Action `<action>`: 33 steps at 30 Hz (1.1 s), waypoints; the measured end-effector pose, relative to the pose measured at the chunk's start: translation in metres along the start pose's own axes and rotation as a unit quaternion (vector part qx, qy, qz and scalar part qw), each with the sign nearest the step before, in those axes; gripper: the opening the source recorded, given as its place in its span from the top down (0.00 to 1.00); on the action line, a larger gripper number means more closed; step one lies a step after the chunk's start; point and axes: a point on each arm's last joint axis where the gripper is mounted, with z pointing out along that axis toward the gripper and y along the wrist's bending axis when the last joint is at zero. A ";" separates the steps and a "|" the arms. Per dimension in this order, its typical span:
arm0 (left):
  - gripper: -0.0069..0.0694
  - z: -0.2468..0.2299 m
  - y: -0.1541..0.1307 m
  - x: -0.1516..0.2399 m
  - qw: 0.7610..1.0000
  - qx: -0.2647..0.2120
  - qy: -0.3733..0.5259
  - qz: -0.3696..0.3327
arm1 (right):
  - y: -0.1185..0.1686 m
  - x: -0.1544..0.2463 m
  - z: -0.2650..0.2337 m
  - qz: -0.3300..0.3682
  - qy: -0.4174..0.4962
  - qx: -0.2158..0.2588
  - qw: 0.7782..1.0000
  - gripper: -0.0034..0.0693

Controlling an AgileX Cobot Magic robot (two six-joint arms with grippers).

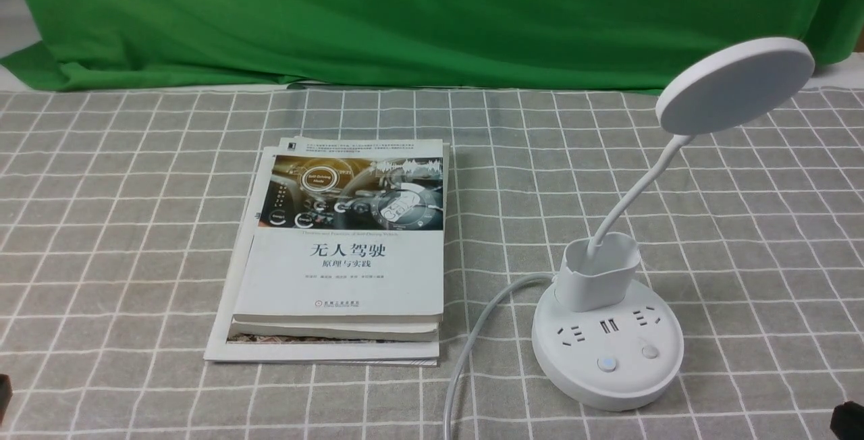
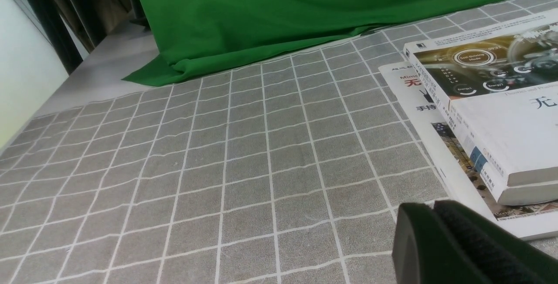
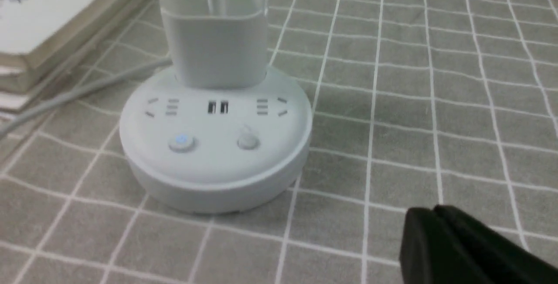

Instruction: Turn off the desk lamp on the grey coffee tablecloth by hand.

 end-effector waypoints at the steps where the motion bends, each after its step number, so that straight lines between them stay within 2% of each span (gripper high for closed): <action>1: 0.88 0.000 0.000 0.000 1.000 0.000 -0.001 0.000 | 0.000 -0.002 -0.002 0.006 -0.016 -0.001 1.000 0.90; 10: 0.88 0.000 0.000 0.000 1.000 0.000 0.000 0.000 | 0.000 -0.018 -0.027 0.024 -0.179 -0.002 0.984 0.90; 33: 0.88 0.000 0.000 0.000 1.000 0.000 0.000 0.002 | 0.000 -0.020 -0.028 0.025 -0.189 -0.002 0.982 0.89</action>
